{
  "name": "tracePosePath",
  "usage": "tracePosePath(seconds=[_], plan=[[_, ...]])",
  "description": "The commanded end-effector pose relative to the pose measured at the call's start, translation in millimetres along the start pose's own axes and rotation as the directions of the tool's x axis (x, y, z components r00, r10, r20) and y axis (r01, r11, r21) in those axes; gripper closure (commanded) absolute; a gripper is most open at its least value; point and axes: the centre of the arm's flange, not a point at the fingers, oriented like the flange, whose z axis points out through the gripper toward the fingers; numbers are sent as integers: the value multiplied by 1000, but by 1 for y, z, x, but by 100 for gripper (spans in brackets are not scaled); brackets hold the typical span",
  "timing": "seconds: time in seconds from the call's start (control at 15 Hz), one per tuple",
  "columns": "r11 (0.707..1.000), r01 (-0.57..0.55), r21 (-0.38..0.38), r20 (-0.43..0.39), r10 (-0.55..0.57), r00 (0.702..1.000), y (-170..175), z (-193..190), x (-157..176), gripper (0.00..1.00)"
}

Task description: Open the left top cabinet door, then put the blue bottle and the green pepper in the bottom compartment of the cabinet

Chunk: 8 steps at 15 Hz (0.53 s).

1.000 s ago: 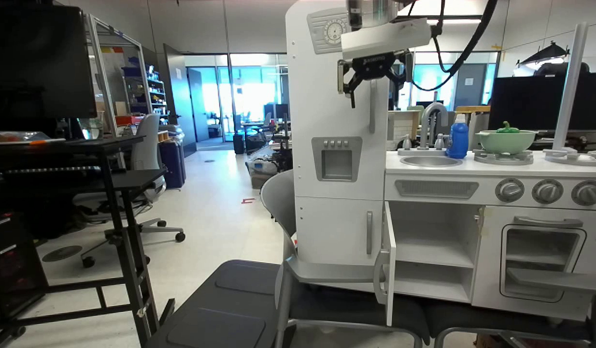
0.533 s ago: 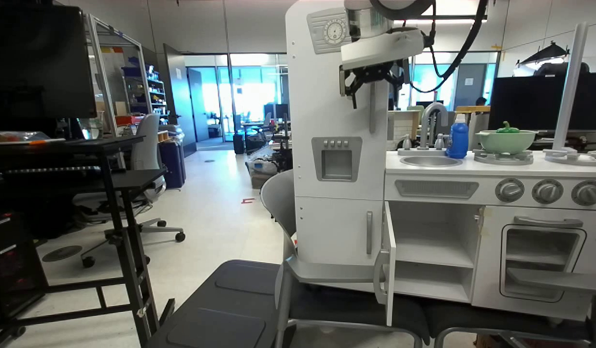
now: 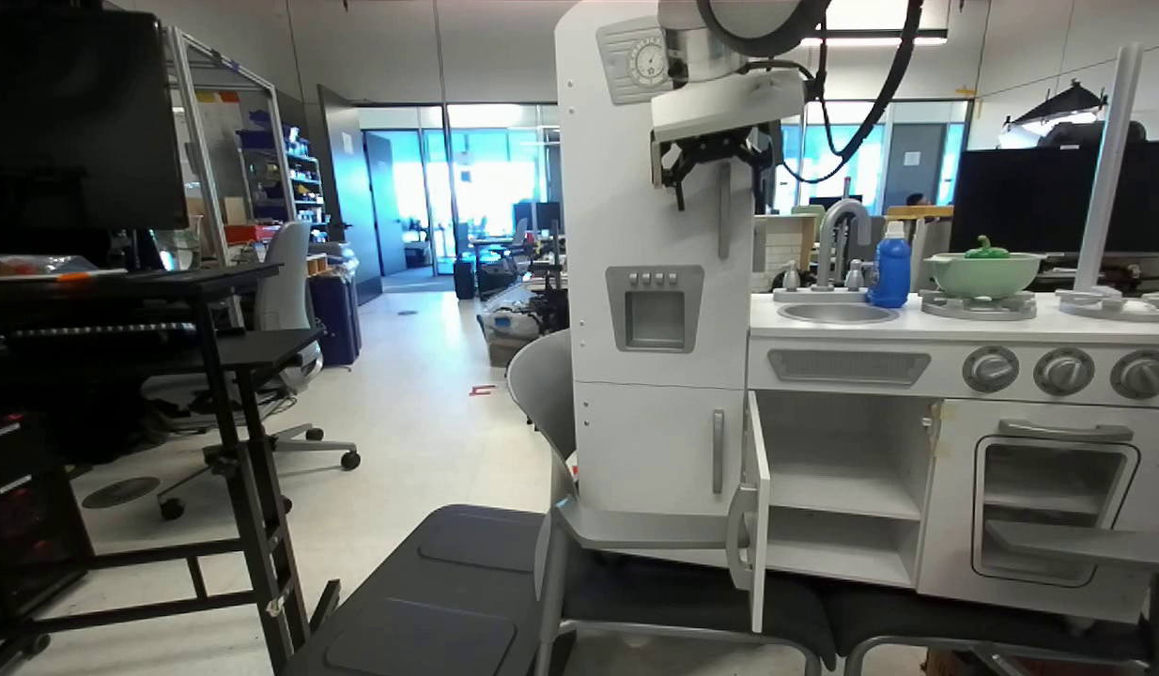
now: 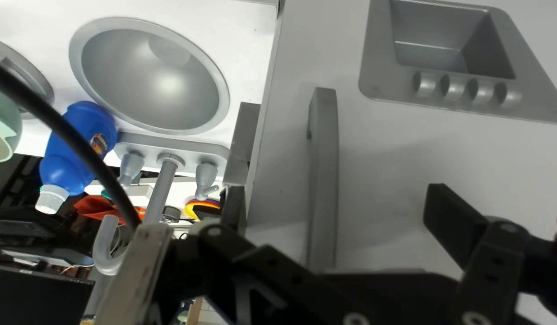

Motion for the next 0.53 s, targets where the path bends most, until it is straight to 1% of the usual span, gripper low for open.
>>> tracePosePath(seconds=[0.0,0.07,0.13,0.33,0.47], plan=[[1000,-6,-23,-28,5,1000,-7,-1,4,13],[1000,-5,-23,-30,5,1000,-6,0,3,26],[1000,-4,-31,-28,3,1000,-8,-5,5,32],[998,-5,-56,-21,4,1000,-5,-6,2,56],[997,-3,-71,-15,2,1000,-2,-7,-1,68]])
